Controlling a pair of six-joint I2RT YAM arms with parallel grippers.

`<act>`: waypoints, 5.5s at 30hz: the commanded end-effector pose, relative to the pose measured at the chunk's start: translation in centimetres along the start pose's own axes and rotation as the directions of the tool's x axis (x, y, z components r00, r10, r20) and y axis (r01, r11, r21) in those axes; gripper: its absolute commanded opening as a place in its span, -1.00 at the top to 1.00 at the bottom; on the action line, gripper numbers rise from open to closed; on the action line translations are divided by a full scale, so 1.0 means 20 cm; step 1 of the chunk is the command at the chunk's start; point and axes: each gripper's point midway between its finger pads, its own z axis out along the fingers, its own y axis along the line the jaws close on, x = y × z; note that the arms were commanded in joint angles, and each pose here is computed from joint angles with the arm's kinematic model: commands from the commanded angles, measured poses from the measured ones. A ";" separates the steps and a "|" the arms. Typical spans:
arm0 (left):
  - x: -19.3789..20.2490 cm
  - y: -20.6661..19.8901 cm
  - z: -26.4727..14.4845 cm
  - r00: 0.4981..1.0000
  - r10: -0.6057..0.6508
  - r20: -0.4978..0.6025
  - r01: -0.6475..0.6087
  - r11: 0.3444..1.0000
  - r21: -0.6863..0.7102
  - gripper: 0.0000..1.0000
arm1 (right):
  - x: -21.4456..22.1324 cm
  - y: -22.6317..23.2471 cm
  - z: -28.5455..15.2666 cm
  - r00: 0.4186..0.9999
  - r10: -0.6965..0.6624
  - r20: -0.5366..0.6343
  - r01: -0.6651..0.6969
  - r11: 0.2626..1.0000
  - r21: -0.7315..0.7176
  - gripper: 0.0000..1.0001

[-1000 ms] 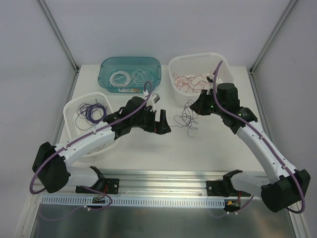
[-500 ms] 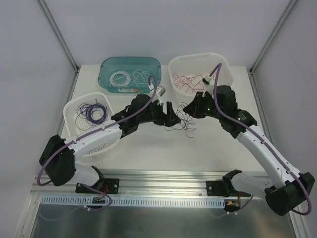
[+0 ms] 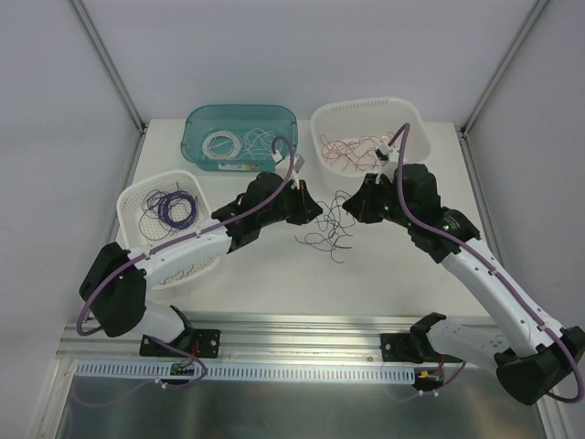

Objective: Untangle the cables

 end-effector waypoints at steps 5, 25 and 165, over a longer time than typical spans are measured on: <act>-0.17 0.08 -0.23 0.983 0.112 0.146 -0.093 0.987 -0.128 1.00 | 0.03 -0.44 -0.21 0.993 -0.120 -0.015 0.116 0.914 0.389 0.99; -0.75 0.31 -1.01 0.916 0.217 0.337 -0.075 0.919 -0.386 1.00 | 0.47 -1.00 -0.28 0.959 0.264 -0.101 -0.130 0.729 0.672 0.89; -0.34 0.48 -1.07 0.989 0.030 0.143 0.020 0.941 -0.338 -0.98 | -0.09 -0.12 -0.13 0.993 -0.060 0.097 0.065 0.997 -0.045 0.97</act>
